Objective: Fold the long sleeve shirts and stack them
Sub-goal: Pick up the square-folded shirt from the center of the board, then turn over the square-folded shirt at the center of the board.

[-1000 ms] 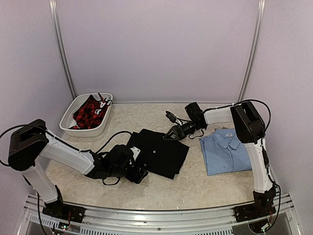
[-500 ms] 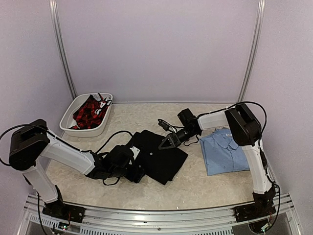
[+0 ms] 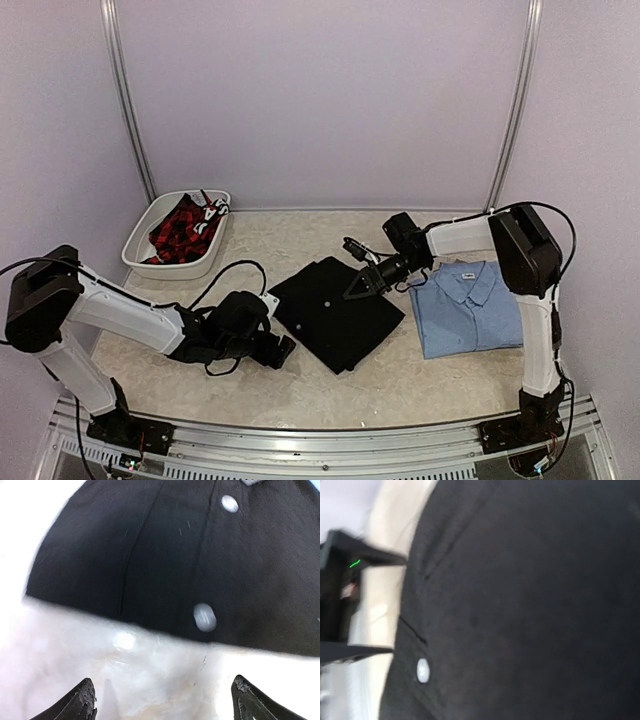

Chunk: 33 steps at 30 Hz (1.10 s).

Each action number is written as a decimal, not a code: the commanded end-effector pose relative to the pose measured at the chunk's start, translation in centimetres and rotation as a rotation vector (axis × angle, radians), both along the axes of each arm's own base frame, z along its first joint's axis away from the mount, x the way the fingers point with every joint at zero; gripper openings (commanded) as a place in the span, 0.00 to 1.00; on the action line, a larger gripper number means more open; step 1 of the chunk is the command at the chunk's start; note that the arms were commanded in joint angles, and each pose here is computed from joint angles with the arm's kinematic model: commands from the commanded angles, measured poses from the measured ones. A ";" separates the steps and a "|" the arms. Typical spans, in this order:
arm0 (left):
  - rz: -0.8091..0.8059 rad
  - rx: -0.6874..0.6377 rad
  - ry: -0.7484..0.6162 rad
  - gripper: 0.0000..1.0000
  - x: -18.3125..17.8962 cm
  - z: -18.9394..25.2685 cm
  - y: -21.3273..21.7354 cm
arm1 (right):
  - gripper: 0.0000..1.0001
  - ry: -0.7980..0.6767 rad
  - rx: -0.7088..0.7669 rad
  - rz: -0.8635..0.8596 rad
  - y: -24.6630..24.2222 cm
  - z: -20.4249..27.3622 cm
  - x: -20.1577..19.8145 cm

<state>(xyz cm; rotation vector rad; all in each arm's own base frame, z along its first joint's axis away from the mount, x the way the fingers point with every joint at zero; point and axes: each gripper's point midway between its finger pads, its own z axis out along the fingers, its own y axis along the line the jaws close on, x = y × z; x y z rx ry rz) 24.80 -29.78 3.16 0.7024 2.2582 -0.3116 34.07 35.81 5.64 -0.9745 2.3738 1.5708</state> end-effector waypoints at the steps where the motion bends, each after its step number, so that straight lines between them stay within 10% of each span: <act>1: 0.072 -0.023 -0.081 0.89 1.4 3.5 1.8 | 0.00 -0.317 -0.229 -0.224 -3.9 8.6 4.5; 9: 0.256 -0.025 -0.237 0.90 4.2 10.0 5.7 | 0.00 -0.683 -0.811 -0.574 -10.7 15.5 7.3; 18: 0.354 -0.129 -0.166 0.90 6.5 10.6 8.4 | 0.00 -1.034 -1.475 -0.548 -7.6 13.0 4.3; 33: 0.501 -0.088 -0.151 0.90 7.0 10.8 14.3 | 0.05 -1.044 -1.245 -0.229 7.2 4.4 -3.1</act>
